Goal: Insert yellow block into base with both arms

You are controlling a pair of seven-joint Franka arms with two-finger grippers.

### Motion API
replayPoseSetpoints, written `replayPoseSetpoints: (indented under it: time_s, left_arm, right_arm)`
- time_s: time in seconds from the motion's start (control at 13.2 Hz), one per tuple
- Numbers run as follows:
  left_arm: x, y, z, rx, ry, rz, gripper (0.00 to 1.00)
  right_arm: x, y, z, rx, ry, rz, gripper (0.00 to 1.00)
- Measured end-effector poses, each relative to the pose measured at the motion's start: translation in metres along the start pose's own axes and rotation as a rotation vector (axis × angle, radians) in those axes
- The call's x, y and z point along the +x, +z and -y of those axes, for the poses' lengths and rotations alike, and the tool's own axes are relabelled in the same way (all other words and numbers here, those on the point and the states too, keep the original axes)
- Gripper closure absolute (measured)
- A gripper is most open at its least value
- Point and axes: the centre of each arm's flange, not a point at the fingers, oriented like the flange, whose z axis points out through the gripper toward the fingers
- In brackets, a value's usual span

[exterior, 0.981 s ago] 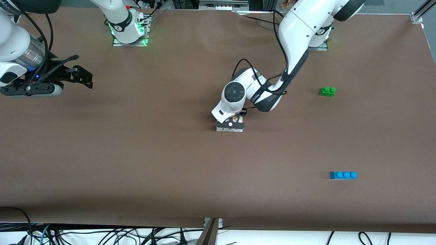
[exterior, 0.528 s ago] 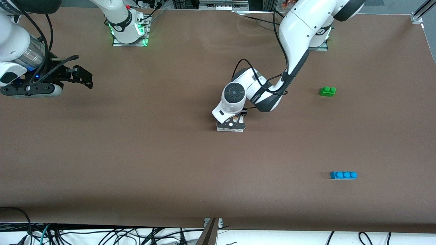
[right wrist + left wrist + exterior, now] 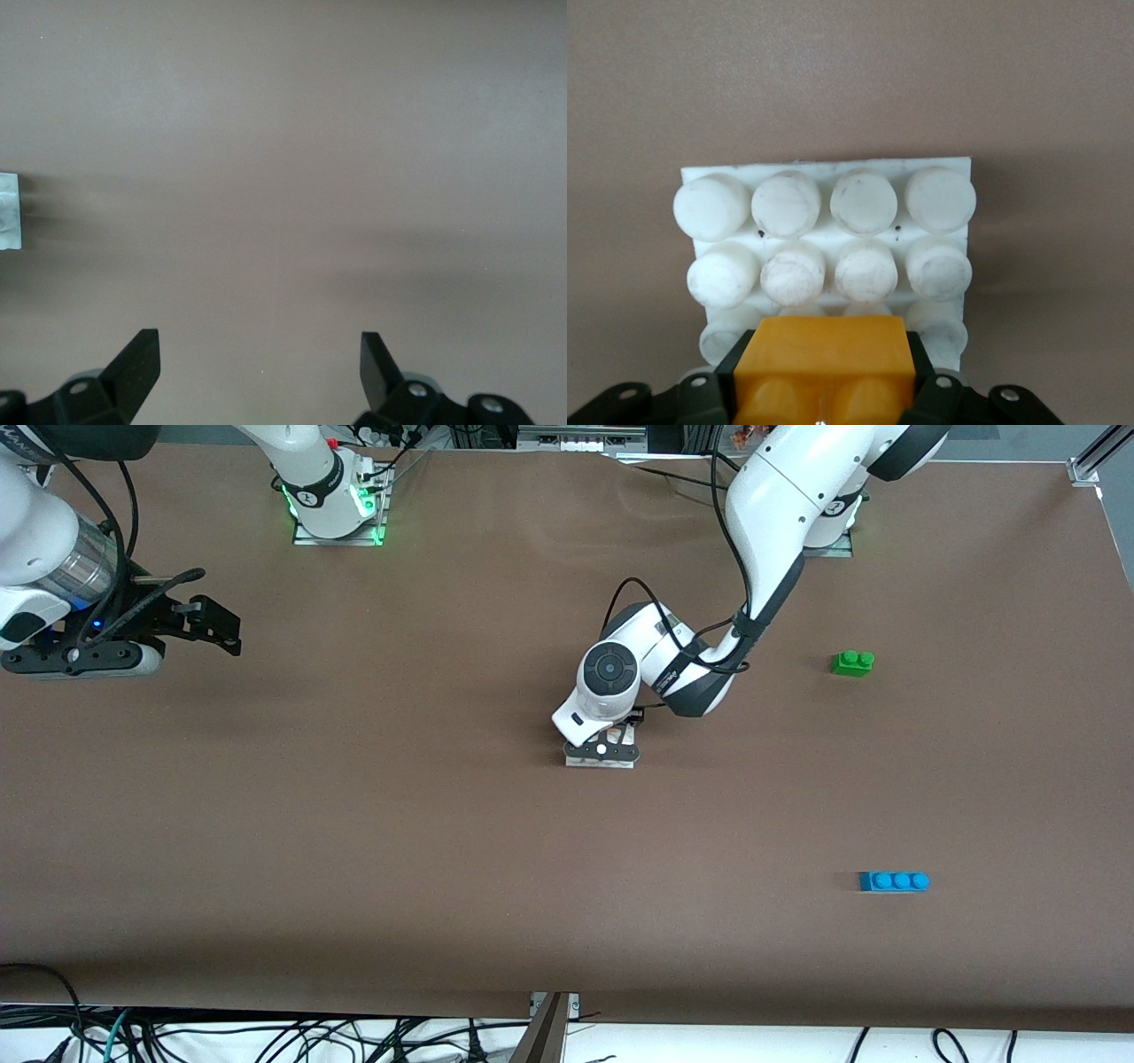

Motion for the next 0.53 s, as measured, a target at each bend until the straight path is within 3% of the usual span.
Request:
replayPoseSetpoints:
  time_s: [0.53]
  left_arm:
    - [0.0008, -0.0002, 0.0008, 0.001, 0.079, 0.0, 0.32]
  right_arm:
    - [0.0001, 0.0001, -0.0005, 0.0, 0.001, 0.0, 0.0]
